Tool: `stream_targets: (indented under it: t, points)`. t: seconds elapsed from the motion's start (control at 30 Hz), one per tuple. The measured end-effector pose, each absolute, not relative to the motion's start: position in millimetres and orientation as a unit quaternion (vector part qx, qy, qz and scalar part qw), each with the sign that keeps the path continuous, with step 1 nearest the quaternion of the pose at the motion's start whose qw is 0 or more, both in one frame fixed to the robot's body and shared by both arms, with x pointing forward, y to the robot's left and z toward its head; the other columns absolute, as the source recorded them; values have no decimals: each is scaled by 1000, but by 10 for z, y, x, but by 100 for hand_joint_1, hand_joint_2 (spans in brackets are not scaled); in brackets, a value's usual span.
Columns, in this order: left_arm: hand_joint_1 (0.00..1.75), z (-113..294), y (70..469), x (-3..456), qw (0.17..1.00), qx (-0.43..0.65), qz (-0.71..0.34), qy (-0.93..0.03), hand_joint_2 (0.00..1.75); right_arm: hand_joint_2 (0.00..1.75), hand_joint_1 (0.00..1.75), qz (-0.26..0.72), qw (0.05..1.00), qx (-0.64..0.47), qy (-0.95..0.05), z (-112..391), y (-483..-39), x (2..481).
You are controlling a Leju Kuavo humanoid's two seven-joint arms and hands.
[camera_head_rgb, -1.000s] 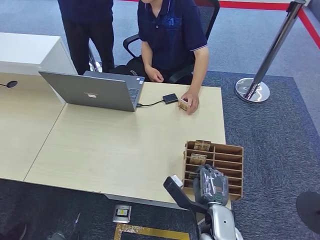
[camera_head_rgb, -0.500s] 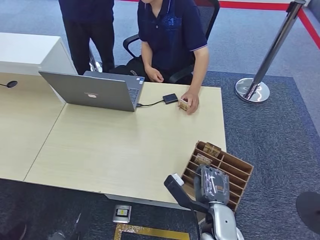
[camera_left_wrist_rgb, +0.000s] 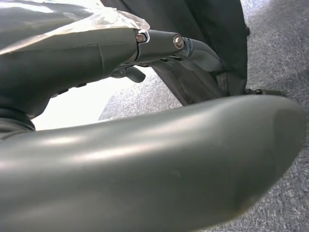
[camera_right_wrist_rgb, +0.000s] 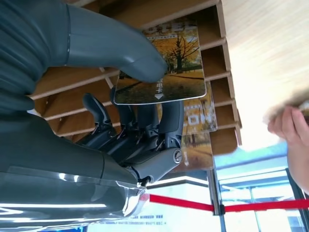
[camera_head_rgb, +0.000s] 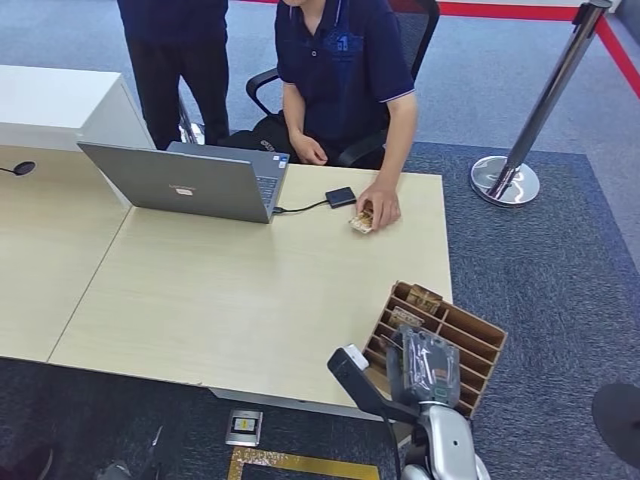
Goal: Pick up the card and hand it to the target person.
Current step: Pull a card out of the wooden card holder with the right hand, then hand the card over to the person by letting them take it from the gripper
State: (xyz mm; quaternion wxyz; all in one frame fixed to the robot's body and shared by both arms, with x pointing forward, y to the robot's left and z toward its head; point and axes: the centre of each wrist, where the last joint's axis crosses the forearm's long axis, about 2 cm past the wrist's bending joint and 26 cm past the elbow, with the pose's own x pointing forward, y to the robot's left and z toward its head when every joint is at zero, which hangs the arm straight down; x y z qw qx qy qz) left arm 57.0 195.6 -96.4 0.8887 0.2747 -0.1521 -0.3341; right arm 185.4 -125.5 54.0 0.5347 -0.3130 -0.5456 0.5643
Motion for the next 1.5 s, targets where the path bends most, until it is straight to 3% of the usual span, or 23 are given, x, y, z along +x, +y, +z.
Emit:
stream_targets:
  t: [0.37,0.8,1.13,1.43,1.47,1.5]
  points:
    - [0,-965,1955,568,889,271,-337,-153,0,175,147,528,463,-354,-617,959,-1276,2093]
    - [0,-960,1955,587,892,276,-323,-154,0,175,150,479,405,-322,-709,1623,-1035,2946]
    - [0,-958,1956,596,890,279,-324,-158,0,175,149,500,414,-330,-685,1781,-673,3422]
    - [0,-958,1954,596,887,277,-330,-162,0,175,144,531,425,-374,-631,1566,-668,3567]
    - [0,-958,1954,597,887,277,-331,-162,0,175,134,535,425,-379,-624,1522,-683,3570]
    - [0,-958,1953,597,887,277,-332,-163,0,175,110,540,426,-383,-617,1476,-699,3569]
